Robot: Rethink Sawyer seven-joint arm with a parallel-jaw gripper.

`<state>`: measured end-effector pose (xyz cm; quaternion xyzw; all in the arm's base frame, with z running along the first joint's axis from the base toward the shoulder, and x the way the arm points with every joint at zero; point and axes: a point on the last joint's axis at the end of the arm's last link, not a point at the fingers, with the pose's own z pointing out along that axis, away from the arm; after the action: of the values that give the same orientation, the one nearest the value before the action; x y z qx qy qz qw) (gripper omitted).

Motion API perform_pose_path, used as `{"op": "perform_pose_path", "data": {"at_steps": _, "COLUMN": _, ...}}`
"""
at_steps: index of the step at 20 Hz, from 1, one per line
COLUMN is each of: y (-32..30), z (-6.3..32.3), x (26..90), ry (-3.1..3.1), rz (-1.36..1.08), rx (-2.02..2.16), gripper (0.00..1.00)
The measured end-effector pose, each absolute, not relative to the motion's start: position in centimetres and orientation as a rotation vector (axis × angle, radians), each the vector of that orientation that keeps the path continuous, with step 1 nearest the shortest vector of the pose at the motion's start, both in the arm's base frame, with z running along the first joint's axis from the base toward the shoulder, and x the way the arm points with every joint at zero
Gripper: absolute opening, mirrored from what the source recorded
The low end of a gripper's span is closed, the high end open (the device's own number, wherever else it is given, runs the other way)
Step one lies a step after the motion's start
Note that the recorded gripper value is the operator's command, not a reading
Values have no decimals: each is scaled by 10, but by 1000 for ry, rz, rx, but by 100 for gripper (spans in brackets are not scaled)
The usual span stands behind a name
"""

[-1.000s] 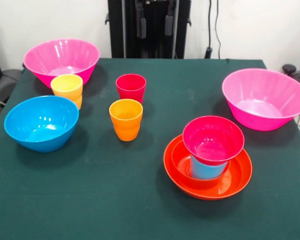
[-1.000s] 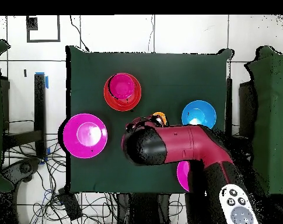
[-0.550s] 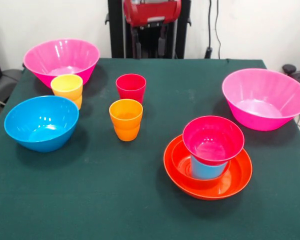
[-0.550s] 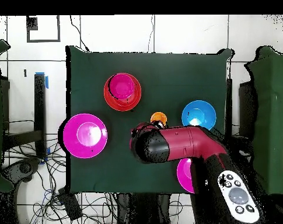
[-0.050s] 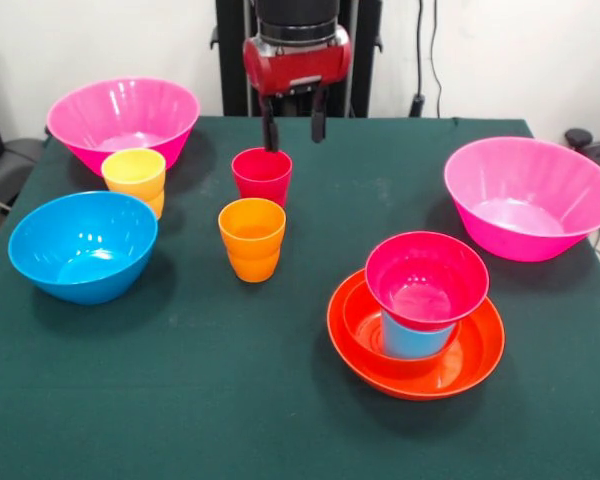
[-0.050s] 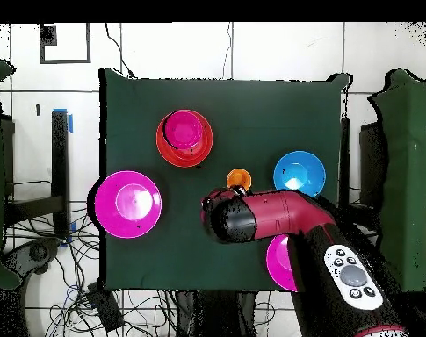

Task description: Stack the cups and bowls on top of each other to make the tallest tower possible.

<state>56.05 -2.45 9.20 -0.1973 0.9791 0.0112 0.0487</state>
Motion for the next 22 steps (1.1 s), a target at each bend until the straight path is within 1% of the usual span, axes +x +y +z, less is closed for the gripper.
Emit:
{"op": "perform_pose_path", "data": {"at_steps": 11, "y": -28, "z": 65, "x": 573, "ry": 2978, "rz": 63, "rx": -590, "gripper": 100}}
{"op": "perform_pose_path", "data": {"at_steps": 22, "y": -31, "z": 35, "x": 562, "ry": 3027, "rz": 107, "rx": -566, "gripper": 100}}
